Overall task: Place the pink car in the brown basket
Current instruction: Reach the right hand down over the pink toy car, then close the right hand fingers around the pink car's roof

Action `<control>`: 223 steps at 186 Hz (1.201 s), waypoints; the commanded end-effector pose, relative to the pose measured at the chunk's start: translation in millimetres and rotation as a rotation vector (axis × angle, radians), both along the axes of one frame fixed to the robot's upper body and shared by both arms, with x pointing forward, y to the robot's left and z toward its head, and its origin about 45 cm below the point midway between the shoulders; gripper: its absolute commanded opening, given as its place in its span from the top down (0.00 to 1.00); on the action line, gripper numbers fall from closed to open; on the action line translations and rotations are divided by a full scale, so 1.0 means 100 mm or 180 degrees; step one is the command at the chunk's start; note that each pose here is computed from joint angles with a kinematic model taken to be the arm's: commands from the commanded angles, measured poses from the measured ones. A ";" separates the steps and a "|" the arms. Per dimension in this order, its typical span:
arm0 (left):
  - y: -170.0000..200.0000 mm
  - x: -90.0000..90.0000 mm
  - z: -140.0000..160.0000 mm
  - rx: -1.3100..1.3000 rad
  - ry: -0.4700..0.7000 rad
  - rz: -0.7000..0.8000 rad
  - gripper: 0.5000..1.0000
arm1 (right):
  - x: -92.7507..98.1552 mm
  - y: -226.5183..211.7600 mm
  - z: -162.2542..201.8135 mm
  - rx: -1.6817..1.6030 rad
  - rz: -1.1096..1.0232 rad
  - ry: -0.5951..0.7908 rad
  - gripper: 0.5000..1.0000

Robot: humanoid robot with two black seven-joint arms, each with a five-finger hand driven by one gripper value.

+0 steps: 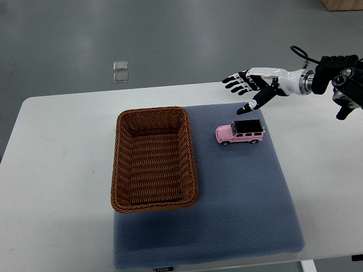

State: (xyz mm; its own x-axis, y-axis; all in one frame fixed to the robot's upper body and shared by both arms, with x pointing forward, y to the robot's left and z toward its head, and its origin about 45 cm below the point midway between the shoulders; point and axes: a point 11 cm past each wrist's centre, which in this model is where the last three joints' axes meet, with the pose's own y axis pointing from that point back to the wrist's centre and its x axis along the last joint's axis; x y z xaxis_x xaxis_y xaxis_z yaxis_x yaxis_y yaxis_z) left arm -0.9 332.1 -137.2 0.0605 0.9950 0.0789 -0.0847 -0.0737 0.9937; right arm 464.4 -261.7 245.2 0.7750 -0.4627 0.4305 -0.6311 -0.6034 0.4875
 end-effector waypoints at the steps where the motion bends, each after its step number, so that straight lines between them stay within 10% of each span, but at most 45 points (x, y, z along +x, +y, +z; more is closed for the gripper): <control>1: 0.00 0.00 0.00 0.0000 0.0000 0.0000 0.00 | -0.06 -0.01 -0.05 -0.0299 0.0153 -0.0075 0.18; 179: 0.00 0.00 0.00 0.0000 0.0000 0.0000 0.00 | -0.25 -0.07 -0.58 -0.1113 0.0238 -0.0569 0.20; 223: 0.00 0.00 0.00 0.0000 0.0000 0.0000 0.00 | -0.28 -0.07 -0.66 -0.1190 0.0241 -0.0607 0.36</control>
State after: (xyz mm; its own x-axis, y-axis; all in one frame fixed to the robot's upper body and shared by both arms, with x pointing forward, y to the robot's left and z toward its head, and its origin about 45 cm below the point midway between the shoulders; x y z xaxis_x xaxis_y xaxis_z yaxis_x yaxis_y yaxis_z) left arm -1.0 332.1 -137.2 0.0605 0.9950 0.0793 -0.0847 -0.0740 0.9937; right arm 437.1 -269.0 181.3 0.6943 -0.1983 0.6918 -0.6893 -0.4594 0.5602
